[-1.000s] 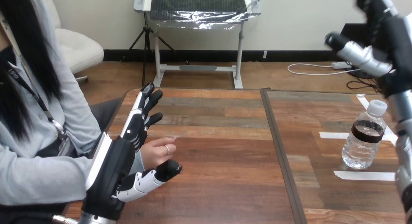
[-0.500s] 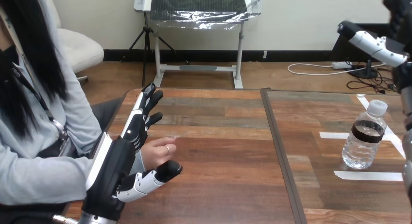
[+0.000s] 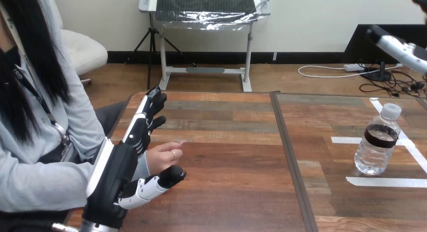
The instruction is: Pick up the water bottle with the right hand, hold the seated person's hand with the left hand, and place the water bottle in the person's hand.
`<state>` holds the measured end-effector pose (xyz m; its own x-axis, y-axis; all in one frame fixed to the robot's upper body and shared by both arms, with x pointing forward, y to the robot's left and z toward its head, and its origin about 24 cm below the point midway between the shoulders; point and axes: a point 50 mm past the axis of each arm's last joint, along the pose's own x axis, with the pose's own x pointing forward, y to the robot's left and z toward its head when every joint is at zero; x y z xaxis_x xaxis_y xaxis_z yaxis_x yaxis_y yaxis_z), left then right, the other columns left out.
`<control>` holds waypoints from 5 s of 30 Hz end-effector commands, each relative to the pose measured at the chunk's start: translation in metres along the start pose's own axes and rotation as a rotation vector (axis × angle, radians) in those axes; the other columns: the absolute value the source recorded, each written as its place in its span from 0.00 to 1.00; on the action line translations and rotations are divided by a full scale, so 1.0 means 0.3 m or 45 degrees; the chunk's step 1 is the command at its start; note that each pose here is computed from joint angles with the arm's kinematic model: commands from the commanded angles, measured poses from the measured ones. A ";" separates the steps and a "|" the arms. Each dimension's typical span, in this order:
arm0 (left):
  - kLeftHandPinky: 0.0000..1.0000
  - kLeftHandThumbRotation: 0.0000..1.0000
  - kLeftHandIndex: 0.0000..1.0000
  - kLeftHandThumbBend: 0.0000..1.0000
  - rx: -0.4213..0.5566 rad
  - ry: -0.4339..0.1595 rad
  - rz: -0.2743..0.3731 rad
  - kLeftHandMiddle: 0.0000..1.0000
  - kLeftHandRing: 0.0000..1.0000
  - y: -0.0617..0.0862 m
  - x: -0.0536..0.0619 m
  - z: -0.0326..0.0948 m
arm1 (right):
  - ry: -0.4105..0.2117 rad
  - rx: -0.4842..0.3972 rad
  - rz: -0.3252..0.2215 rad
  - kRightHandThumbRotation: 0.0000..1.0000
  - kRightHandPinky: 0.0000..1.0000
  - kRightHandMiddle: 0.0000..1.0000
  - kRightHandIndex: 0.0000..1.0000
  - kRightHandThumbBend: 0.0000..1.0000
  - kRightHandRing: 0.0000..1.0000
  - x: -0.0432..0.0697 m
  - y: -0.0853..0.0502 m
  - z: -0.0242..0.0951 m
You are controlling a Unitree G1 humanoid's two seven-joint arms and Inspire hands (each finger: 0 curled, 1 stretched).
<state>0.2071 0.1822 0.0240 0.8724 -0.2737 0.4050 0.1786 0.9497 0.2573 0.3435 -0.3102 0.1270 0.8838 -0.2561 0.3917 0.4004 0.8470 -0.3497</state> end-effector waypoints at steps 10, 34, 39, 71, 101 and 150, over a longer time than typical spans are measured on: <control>0.87 0.71 0.97 1.00 0.027 -0.097 0.029 0.96 0.93 0.024 0.029 0.030 | 0.070 -0.131 -0.103 0.42 0.87 0.86 0.93 1.00 0.89 0.057 -0.048 0.024; 0.87 0.69 0.97 1.00 -0.001 -0.096 0.029 0.95 0.93 0.027 0.015 0.035 | 0.387 -0.160 0.019 0.37 0.76 0.84 0.91 0.99 0.85 -0.012 -0.004 -0.099; 0.89 0.68 0.96 1.00 -0.010 -0.093 0.031 0.95 0.93 0.025 0.011 0.036 | 0.480 -0.123 0.056 0.34 0.80 0.86 0.93 0.95 0.88 -0.031 0.009 -0.128; 0.90 0.70 0.96 1.00 -0.001 -0.059 0.055 0.97 0.94 0.021 -0.035 0.038 | 0.753 -0.154 0.168 0.43 0.82 0.88 0.93 0.87 0.87 -0.154 0.065 -0.245; 0.90 0.67 0.95 1.00 -0.012 -0.114 0.062 0.96 0.94 0.032 -0.027 0.052 | 0.799 -0.175 0.235 0.36 0.79 0.87 0.91 0.87 0.84 -0.205 0.107 -0.276; 0.89 0.66 0.92 1.00 -0.012 -0.120 0.068 0.94 0.93 0.047 -0.039 0.052 | 0.860 -0.175 -0.046 0.00 0.39 0.55 0.57 0.79 0.46 -0.212 0.135 -0.274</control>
<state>0.1814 0.1942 0.0191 0.8792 -0.2327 0.4158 0.1553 0.9649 0.2116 0.3081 -0.3034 0.0006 0.8033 -0.5378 -0.2557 0.3633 0.7828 -0.5052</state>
